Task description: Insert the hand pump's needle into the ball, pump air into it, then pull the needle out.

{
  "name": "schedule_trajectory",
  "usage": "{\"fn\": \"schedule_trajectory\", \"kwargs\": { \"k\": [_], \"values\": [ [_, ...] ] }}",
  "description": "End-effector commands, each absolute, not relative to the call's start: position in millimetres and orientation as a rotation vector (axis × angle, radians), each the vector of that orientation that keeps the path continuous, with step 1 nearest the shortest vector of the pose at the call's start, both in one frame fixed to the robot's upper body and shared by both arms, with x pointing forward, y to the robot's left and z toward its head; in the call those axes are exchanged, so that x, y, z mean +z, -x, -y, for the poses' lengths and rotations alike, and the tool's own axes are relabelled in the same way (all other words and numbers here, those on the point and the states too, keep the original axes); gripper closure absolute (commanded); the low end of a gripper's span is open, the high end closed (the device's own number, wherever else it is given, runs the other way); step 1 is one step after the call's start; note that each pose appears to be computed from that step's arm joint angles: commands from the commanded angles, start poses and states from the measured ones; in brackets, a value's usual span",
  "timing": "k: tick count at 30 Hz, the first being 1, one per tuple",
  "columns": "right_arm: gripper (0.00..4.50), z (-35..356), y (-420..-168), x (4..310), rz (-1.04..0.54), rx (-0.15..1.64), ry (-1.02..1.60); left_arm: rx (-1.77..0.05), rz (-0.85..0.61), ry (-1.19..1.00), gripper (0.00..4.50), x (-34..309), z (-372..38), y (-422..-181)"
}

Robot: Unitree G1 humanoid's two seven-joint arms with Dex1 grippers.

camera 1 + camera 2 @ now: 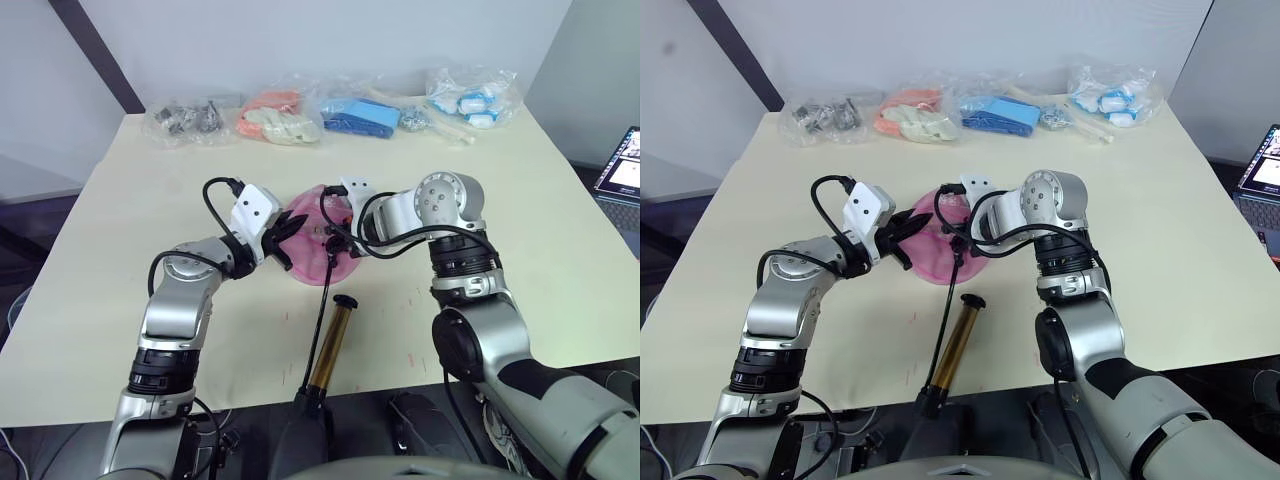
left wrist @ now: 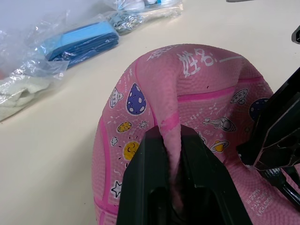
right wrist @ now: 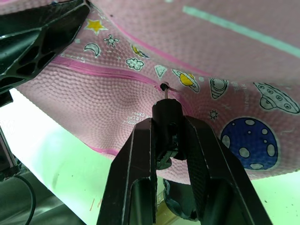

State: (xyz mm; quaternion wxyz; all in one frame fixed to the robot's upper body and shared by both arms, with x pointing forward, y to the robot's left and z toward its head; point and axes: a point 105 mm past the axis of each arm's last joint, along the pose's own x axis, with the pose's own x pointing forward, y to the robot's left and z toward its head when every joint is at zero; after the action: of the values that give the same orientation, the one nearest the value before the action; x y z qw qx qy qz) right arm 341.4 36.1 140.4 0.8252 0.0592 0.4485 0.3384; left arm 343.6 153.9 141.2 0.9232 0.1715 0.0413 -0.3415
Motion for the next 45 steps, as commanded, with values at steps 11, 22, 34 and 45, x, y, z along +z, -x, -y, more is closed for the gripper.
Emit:
{"fn": "schedule_trajectory", "kwargs": {
  "k": [11, 22, 34, 45],
  "values": [
    [1.62, -79, -316, 150, -0.886, 0.867, -0.16, -0.9, -0.289, -0.273, 4.5, 78, -118, -322],
    [1.62, -61, -310, 153, -0.815, 0.917, -0.089, -0.888, -0.284, -0.274, 4.5, 82, -119, -326],
    [1.62, -16, -309, 168, -0.475, 0.921, 0.138, -0.863, -0.281, -0.248, 4.5, 87, -118, -329],
    [1.62, 2, -299, 176, -0.305, 0.905, 0.265, -0.802, -0.284, -0.183, 4.5, 94, -117, -330]
  ]
}}
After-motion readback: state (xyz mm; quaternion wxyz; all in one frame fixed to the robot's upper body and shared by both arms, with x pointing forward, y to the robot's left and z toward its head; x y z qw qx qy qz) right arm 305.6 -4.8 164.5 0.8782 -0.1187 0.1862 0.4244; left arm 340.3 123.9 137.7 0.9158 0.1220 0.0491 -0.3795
